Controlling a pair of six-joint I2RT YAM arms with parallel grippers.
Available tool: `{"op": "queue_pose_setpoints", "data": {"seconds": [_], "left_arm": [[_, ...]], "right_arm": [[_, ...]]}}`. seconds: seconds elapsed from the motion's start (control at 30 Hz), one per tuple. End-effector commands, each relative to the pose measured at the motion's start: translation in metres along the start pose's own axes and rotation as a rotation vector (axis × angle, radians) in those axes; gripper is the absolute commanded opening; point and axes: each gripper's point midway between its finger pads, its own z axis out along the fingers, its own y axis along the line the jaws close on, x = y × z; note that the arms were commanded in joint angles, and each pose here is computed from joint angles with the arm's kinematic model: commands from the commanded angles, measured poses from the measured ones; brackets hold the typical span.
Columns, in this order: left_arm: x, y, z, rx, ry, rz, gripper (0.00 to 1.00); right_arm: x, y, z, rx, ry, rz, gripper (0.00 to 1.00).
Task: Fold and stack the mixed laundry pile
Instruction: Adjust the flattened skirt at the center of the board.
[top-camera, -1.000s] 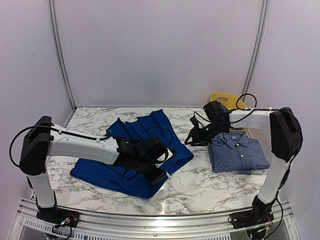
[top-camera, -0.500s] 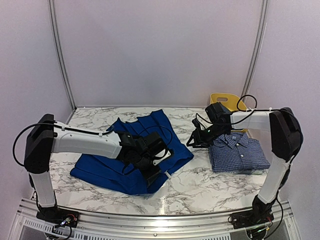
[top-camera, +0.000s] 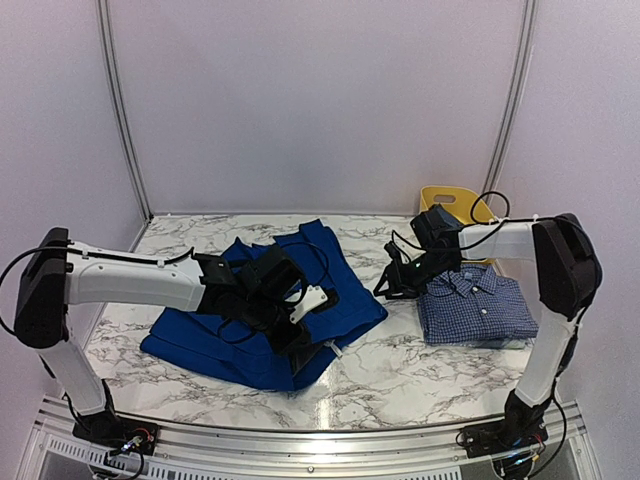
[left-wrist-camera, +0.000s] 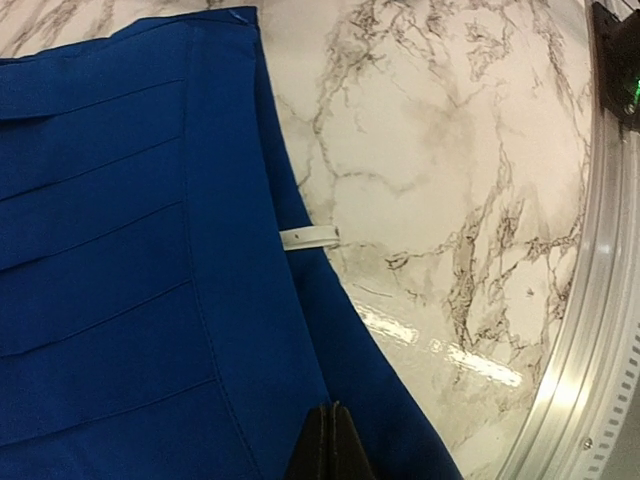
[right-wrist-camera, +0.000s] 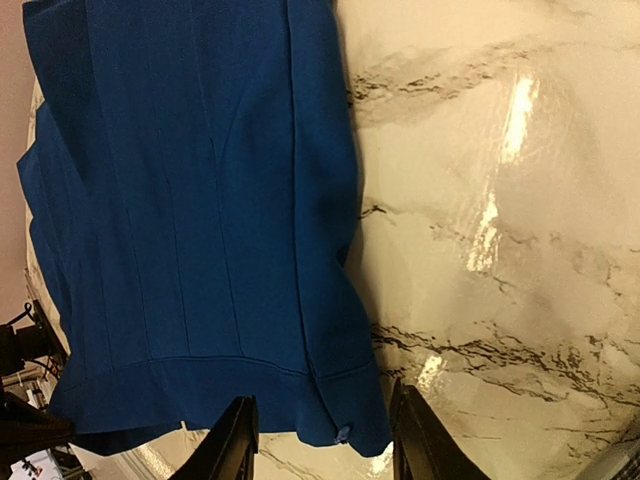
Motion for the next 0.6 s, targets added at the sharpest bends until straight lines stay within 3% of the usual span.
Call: {"op": "queue_pose_setpoints", "data": {"seconds": [0.0, 0.4, 0.57], "left_arm": [[-0.011, -0.035, 0.006, 0.158, -0.048, 0.06, 0.0], [0.021, -0.041, 0.06, 0.143, 0.101, 0.056, 0.02], [0.017, -0.043, 0.06, 0.147, 0.107, 0.029, 0.37]], "right_arm": [[-0.004, -0.001, 0.003, -0.02, 0.0, -0.007, 0.41], [0.006, -0.013, 0.018, -0.004, 0.043, 0.025, 0.44], [0.006, -0.021, 0.02, 0.07, 0.058, -0.007, 0.48]]}}
